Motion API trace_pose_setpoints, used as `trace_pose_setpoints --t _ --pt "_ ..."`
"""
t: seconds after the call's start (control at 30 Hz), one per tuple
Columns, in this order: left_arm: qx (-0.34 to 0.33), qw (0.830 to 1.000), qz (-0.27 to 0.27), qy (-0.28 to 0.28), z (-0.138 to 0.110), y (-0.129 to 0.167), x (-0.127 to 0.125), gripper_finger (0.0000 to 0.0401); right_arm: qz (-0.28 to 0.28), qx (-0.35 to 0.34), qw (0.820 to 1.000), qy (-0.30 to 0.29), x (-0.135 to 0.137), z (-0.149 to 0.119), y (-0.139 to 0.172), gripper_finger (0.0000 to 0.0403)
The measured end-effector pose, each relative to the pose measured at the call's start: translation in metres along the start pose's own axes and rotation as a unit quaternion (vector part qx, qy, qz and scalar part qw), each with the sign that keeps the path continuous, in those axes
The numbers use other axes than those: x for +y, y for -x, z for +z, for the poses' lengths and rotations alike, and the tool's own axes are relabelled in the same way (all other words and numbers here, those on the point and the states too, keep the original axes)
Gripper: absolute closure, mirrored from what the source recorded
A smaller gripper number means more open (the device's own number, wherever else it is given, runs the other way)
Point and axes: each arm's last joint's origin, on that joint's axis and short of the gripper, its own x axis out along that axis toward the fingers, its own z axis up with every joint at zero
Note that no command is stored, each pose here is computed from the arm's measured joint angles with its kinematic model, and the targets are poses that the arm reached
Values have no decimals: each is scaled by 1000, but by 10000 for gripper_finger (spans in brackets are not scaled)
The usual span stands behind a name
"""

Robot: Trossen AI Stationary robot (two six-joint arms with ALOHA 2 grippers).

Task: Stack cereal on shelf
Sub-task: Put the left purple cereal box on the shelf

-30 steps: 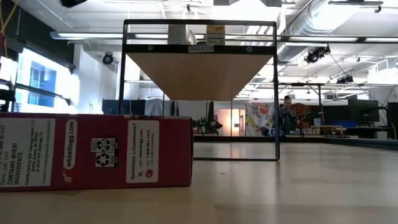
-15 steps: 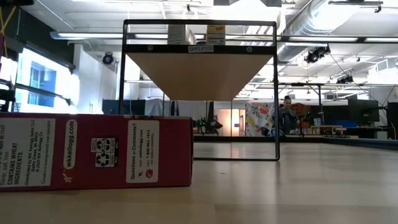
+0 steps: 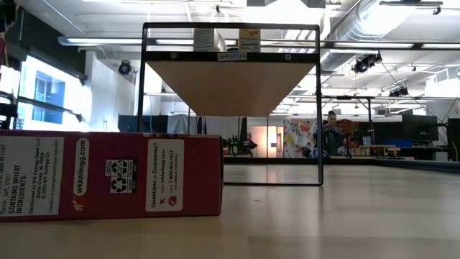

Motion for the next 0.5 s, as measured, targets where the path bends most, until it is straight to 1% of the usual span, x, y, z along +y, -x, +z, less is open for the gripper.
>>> trace_pose_setpoints --t 0.07,0.13,0.2,0.33,0.43,0.5 --pt "3 1000 -2 17 -8 -8 -6 122 7 0 1000 -27 -18 -12 -4 192" --pt "5 1000 19 21 -15 -19 -14 123 32 -6 998 -48 -32 -22 -7 192" --pt "-2 999 49 21 -20 -28 -24 123 61 -17 996 -57 -42 -29 -11 192" --pt "-34 990 131 26 -21 -43 -43 123 90 -21 994 -57 -56 -40 -21 192" --pt "-40 987 154 34 -22 -56 -59 123 92 -17 995 -43 -62 -45 -29 192" --pt "-44 981 184 43 -22 -67 -62 123 90 -18 995 -30 -65 -47 -30 192"
